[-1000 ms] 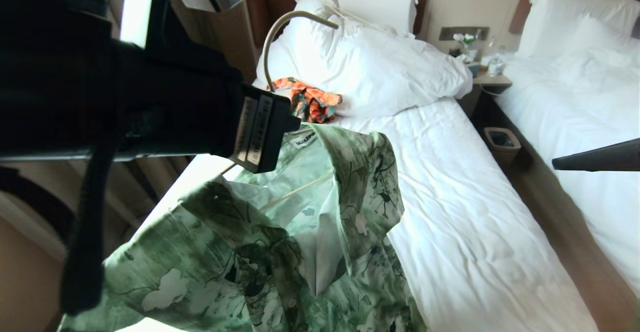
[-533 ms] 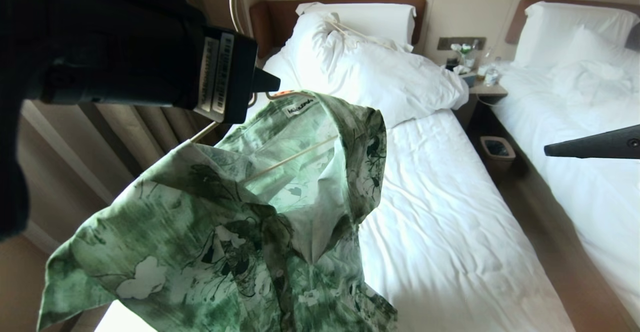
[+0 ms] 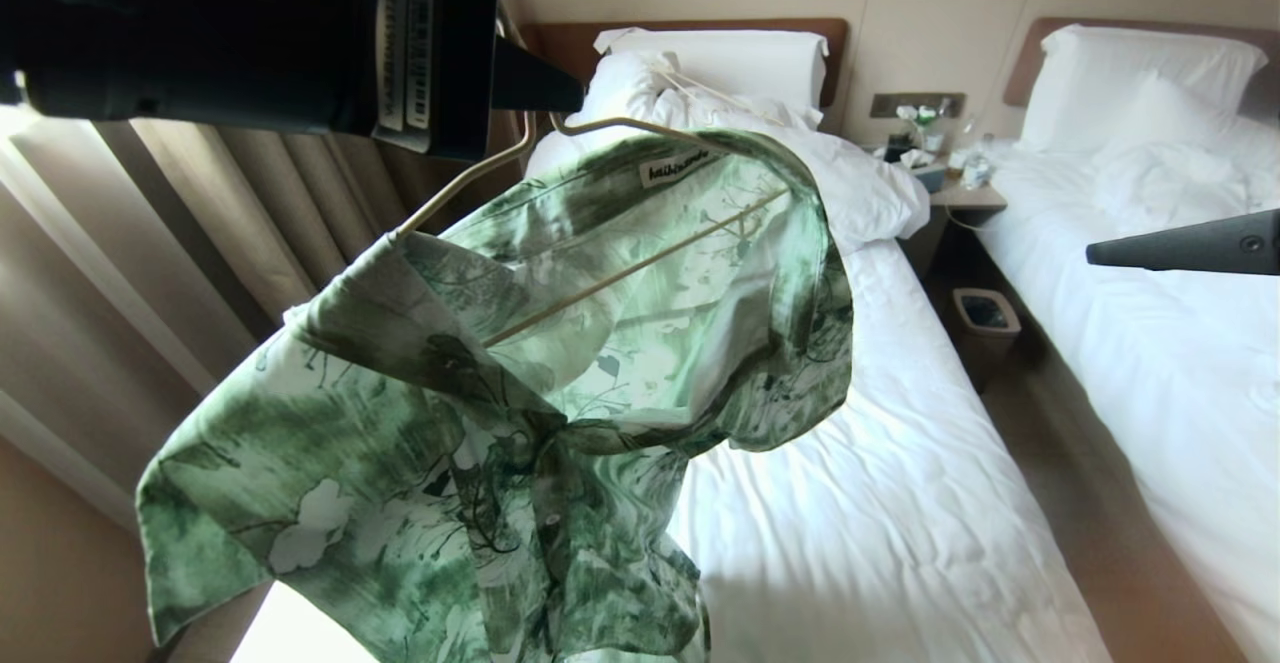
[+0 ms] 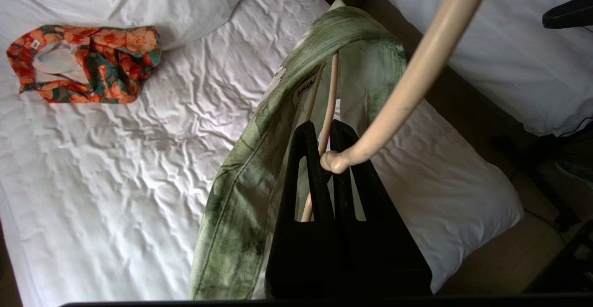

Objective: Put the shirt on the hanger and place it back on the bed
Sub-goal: Take the clothes hanger out of the clothes

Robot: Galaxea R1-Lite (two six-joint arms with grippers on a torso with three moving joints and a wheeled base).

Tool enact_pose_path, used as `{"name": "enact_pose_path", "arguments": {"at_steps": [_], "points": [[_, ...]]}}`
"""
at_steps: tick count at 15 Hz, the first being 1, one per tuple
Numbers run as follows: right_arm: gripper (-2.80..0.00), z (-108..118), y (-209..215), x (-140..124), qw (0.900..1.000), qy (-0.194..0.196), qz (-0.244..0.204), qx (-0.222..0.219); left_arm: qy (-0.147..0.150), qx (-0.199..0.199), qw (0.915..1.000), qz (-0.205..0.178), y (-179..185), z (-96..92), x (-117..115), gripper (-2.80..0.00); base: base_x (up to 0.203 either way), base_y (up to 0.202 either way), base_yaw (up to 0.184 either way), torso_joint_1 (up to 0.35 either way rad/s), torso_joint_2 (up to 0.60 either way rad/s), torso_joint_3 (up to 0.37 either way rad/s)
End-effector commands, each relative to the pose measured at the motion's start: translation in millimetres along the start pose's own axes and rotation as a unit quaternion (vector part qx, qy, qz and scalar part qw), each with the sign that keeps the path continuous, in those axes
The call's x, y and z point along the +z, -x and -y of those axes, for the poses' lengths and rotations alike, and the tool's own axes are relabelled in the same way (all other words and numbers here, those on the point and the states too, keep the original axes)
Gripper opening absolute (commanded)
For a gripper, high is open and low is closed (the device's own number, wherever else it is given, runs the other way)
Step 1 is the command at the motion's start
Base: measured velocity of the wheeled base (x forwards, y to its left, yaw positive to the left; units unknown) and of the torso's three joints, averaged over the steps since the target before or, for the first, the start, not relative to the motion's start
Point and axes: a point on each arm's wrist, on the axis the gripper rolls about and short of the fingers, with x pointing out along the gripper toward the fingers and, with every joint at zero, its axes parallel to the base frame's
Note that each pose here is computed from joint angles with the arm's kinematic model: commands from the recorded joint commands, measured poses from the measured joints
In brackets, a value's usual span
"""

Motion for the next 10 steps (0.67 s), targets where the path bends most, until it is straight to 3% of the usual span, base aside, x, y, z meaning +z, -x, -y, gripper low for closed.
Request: {"name": "enact_pose_path", "arguments": {"at_steps": [1, 10], "points": [[-2.8, 3, 2, 0, 1.0, -0.003, 0.002, -0.007, -0.001, 0.001, 1.0, -0.001, -2, 0.6, 1, -2.8, 0.0, 0.0, 0.0, 0.139, -0.34, -0.217], [-2.8, 8, 0, 1, 1.0, -0.002, 0.011, -0.016, -0.006, 0.015, 0.9995, 0.026, -4, -5.5, 16, -2.8, 0.0, 0.0, 0.0, 0.147, -0.34, -0.196]]}}
